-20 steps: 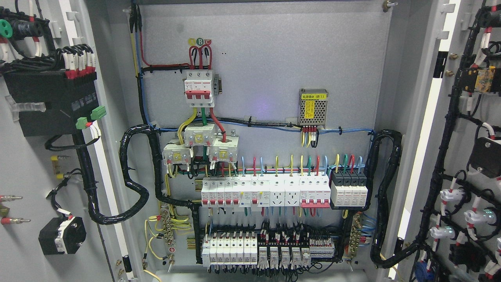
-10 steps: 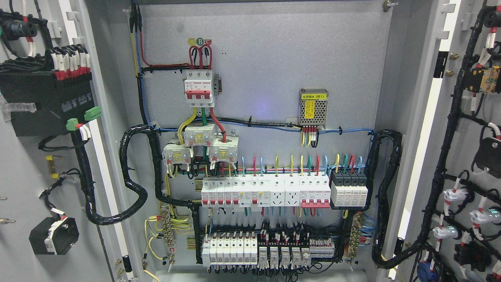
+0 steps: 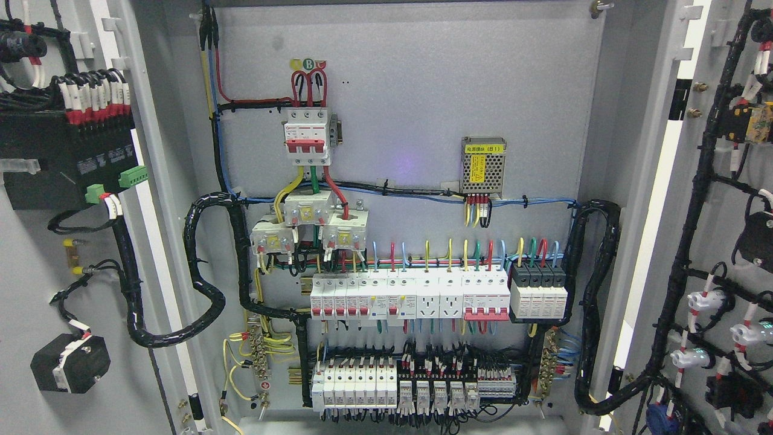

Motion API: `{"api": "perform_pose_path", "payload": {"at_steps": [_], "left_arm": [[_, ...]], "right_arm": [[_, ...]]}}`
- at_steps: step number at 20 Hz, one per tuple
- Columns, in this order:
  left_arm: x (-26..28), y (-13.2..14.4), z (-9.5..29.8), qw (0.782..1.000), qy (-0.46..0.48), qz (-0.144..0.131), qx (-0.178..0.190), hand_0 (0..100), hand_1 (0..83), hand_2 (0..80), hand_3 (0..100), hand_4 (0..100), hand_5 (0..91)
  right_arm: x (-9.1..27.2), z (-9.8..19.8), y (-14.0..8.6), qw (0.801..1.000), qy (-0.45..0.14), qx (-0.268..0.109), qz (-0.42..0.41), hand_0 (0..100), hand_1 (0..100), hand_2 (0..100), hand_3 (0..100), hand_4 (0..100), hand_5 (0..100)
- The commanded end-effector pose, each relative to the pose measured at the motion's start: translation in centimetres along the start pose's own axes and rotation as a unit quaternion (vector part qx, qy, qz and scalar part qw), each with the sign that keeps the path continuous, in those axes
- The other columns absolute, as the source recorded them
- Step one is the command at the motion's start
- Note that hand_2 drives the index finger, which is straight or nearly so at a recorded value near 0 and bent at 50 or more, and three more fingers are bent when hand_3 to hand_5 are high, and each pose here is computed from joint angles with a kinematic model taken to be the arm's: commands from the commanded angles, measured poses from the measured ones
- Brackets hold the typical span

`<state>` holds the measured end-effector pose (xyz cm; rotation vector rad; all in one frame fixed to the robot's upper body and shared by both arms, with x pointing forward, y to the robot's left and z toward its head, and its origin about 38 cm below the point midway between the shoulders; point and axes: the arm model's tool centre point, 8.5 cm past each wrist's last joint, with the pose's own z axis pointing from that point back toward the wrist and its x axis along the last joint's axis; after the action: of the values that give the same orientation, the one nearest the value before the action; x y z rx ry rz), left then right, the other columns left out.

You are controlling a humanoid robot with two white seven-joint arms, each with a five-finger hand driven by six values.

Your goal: Open door with both hands

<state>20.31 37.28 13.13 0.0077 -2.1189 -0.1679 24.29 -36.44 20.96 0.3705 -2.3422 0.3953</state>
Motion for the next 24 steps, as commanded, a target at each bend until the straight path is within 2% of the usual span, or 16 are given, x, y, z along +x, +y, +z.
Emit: {"api": "perform_pose_path", "payload": {"at_steps": [1,10,24], "left_arm": [[4.0,2.5,0.7,0.982,-0.176,-0.058,0.023,0,0.0,0.0,0,4,0.0],[4.7,5.1,-0.6,0.977,-0.191,-0.081,0.051,0,0.0,0.0,0,4,0.0],[3.9,8.5,-2.5,0.98,-0.16,-0.094,0.076,0,0.0,0.0,0,4,0.0]], "right_arm": [[0.6,0.5,-2.1,1.0,0.004,-0.005,0.004,0,0,0,0,0,0],[0.6,0.9,-3.9,1.0,0.019,0.014,-0.014,0,0,0,0,0,0],[1.0,0.9,-6.3,0.999,0.041,0.017,-0.01,0,0,0,0,0,0]]}}
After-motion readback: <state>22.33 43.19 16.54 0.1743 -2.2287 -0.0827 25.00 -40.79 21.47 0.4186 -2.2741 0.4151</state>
